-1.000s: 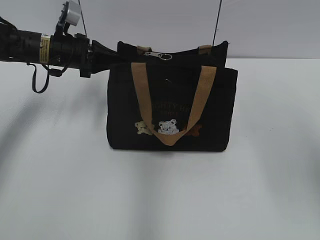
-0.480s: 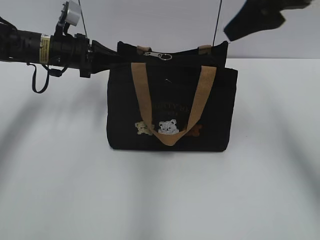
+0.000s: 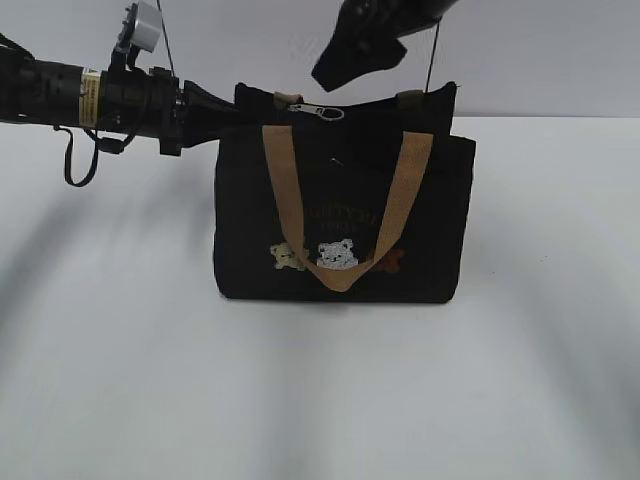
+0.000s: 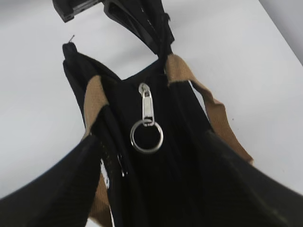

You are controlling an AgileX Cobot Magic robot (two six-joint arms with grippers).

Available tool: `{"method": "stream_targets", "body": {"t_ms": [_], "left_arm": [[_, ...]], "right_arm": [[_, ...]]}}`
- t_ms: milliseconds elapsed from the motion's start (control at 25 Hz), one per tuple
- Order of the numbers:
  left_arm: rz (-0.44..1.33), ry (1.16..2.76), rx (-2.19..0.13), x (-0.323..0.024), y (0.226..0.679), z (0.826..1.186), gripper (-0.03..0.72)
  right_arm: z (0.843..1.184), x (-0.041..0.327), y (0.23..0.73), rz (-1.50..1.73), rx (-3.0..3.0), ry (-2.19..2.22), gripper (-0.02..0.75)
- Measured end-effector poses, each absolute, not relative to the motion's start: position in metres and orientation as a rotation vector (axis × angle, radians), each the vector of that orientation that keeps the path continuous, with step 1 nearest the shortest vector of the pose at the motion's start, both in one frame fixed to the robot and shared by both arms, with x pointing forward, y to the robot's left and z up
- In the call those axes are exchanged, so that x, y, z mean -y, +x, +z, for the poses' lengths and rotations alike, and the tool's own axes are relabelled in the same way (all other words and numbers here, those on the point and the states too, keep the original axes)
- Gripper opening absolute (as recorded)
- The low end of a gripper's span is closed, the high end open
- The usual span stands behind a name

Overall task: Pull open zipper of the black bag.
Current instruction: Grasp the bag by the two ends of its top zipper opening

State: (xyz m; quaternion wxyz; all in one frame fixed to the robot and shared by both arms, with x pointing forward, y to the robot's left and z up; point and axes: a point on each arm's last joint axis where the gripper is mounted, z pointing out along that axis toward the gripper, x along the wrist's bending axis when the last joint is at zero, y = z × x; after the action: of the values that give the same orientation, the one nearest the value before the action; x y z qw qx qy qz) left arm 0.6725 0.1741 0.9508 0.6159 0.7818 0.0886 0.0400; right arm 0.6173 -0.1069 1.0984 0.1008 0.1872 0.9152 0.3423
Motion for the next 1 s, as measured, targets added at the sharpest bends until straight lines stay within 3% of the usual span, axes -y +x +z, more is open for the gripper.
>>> {"method": "stream_targets", "body": {"t_ms": [240,1000], "left_arm": [[0.088,1.814,-0.193,-0.174,0.672,0.95,0.036],[0.084,1.818,-0.191,-0.174,0.671,0.95,0.036]], "right_arm": [[1.081,0.088,0.631,1.015,-2.717,0.527,0.49],[1.048,0.085,0.644,0.944,-2.776,0.548,0.478]]}}
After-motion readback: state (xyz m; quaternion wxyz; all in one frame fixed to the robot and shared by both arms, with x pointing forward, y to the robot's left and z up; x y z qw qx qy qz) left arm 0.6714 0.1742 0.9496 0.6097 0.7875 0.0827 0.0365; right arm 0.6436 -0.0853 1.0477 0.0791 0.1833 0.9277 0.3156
